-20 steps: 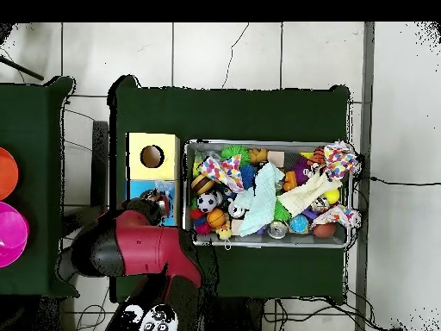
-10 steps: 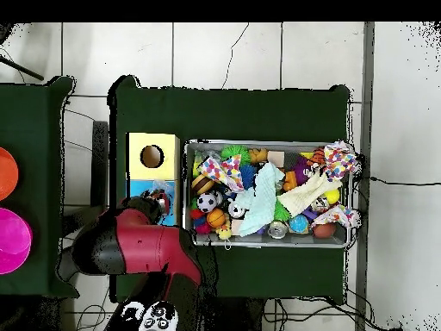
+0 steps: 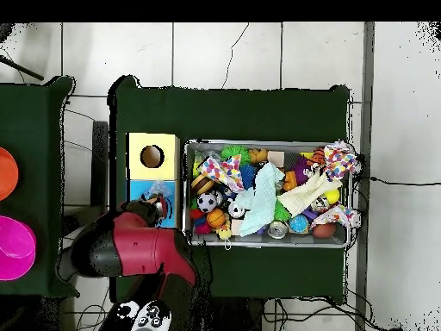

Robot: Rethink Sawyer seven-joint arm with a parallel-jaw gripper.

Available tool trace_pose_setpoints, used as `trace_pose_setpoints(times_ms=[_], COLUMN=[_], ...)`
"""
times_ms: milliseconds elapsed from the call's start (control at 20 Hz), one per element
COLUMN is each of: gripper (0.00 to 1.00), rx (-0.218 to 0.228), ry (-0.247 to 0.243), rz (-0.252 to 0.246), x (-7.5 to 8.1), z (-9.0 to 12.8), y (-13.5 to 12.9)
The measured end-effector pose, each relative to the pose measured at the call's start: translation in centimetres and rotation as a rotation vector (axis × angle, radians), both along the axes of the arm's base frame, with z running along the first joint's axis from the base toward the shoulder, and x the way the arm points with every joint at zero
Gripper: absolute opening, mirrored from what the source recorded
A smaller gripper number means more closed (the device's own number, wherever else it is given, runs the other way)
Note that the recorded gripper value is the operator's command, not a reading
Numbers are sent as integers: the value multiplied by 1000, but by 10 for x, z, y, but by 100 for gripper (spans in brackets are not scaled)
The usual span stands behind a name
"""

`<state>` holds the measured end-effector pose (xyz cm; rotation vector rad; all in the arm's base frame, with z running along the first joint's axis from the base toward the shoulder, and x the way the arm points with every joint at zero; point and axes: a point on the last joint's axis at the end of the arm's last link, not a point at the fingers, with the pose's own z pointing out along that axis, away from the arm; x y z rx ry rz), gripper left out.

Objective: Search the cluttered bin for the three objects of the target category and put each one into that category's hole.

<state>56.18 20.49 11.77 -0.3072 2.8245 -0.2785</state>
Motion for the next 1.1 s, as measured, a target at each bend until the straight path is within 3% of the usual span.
trace_pose_setpoints(times_ms=[850, 1100], gripper=[0, 0], rx=[-20, -33], ry=[33, 64], rz=[-9, -10], x=[-20, -29], z=[-6, -23], y=[-6, -6])
